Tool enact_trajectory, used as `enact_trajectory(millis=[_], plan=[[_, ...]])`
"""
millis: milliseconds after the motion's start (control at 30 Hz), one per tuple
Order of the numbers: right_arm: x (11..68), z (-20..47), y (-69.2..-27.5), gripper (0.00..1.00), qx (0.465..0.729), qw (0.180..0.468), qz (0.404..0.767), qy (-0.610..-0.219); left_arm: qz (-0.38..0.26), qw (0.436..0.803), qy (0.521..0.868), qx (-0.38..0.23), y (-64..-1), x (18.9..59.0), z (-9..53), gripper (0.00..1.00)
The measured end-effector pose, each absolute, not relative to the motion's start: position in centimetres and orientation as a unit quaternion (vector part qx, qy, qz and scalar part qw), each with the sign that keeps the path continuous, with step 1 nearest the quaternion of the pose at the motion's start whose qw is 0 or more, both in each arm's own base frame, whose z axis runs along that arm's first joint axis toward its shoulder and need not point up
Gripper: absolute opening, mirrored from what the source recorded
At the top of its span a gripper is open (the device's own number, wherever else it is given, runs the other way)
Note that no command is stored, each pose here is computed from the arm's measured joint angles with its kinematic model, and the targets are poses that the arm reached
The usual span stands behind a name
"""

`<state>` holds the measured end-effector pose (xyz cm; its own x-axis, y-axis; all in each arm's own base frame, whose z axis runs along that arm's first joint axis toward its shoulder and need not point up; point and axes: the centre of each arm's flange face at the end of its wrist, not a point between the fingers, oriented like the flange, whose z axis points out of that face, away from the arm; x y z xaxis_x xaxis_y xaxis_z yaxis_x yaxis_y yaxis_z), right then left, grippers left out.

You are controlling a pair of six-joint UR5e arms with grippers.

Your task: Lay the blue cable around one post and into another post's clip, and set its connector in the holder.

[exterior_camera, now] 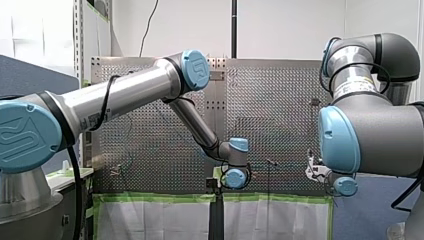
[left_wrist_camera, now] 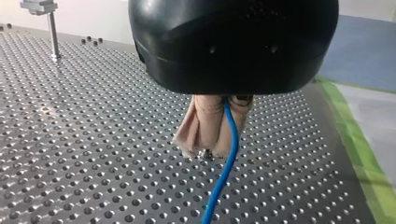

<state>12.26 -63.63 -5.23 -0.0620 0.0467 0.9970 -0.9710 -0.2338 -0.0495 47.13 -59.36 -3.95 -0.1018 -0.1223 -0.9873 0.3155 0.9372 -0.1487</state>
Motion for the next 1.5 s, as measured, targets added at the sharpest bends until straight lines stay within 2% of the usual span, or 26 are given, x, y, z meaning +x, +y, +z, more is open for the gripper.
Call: enact_trajectory(millis=[700, 967, 1500], plan=[[12.6, -4.9, -65.1, 0.00, 0.524, 0.439, 0.588, -0.433, -0.183, 0.667, 0.719, 0.062, -58.7, 49.3, -3.5, 0.00], [12.8, -6.8, -65.9, 0.00, 0.534, 0.432, 0.579, -0.439, -0.189, 0.665, 0.720, 0.061, -59.0, 50.2, -3.9, 0.00], [12.8, -5.6, -69.1, 0.00, 0.531, 0.442, 0.581, -0.429, -0.195, 0.663, 0.720, 0.061, -60.5, 52.0, -3.0, 0.00]])
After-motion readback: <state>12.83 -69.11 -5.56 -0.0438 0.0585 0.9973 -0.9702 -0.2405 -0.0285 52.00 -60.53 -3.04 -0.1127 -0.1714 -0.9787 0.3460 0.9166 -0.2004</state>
